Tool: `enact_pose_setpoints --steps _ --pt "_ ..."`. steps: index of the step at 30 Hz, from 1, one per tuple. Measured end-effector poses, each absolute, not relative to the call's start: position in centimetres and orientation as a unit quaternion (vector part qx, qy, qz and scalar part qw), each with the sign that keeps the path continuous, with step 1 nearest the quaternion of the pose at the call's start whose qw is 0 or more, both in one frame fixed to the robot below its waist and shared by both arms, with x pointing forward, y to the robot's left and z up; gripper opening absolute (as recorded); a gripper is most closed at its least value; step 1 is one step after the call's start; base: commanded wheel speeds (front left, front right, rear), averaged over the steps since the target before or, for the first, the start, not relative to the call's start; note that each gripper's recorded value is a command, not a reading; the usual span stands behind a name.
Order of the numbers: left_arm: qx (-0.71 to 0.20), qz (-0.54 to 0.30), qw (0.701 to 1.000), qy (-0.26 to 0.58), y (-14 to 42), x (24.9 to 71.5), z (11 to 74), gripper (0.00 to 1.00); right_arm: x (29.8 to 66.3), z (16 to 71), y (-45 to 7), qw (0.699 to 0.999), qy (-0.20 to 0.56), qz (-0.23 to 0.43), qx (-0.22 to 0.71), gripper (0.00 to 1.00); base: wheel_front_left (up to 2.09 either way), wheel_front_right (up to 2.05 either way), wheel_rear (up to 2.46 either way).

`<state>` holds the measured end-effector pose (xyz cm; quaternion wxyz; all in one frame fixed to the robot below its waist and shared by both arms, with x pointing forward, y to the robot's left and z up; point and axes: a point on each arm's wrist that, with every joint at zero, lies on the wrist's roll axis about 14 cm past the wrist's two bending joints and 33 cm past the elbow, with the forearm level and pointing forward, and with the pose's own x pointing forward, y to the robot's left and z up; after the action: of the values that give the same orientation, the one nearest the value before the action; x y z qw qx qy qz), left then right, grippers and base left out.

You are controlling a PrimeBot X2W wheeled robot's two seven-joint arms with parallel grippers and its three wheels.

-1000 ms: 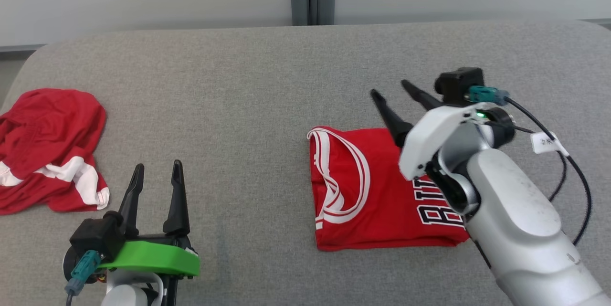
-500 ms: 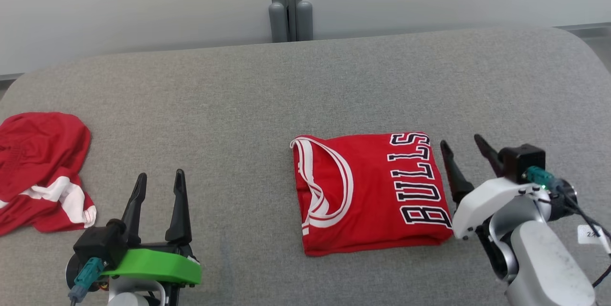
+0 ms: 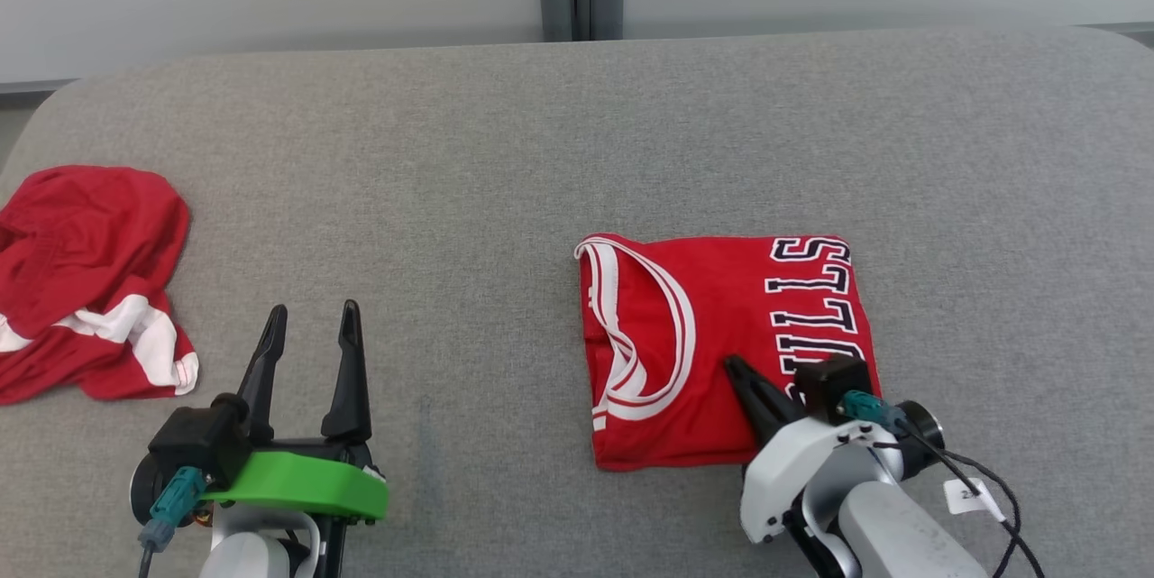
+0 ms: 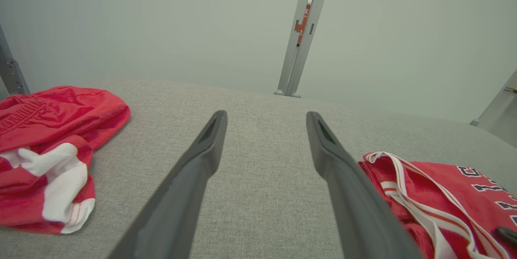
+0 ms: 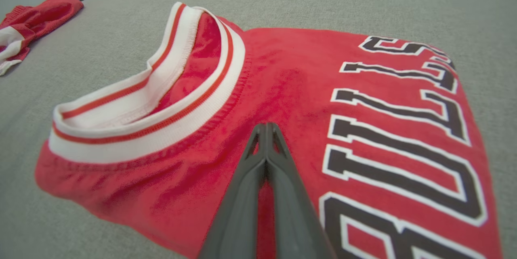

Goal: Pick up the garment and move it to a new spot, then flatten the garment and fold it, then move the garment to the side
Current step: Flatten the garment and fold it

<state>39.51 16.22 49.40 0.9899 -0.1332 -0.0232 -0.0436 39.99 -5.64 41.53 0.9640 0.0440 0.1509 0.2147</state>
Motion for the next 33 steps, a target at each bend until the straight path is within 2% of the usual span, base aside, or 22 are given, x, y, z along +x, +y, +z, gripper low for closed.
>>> enact_pose_setpoints --steps 17,20,23,25,26,33 --pt "-0.131 -0.022 0.991 -0.018 17.7 39.4 48.9 1.00 34.9 40.0 5.6 0.891 0.204 0.401 0.055 0.00 0.00 0.00 0.00" --pt "-0.133 -0.021 0.991 -0.021 17.8 39.4 49.1 1.00 34.3 41.0 6.7 0.884 0.196 0.417 0.073 0.00 0.00 0.00 0.00" --pt "-0.133 -0.021 0.991 -0.024 17.8 39.3 49.3 1.00 35.4 43.7 7.2 0.890 0.153 0.418 0.099 0.00 0.00 0.00 0.00" --pt "-0.134 -0.019 0.990 -0.027 17.9 39.2 49.5 1.00 36.6 45.7 7.0 0.897 0.120 0.408 0.117 0.83 0.00 0.00 0.00" --pt "-0.134 -0.018 0.990 -0.029 17.9 39.1 49.6 1.00 37.9 47.6 6.1 0.907 0.090 0.390 0.133 1.00 0.00 0.00 0.00" --pt "-0.137 -0.030 0.989 -0.040 17.2 39.0 50.4 1.00 42.6 53.6 -2.7 0.952 -0.026 0.278 0.121 1.00 0.00 0.00 0.00"
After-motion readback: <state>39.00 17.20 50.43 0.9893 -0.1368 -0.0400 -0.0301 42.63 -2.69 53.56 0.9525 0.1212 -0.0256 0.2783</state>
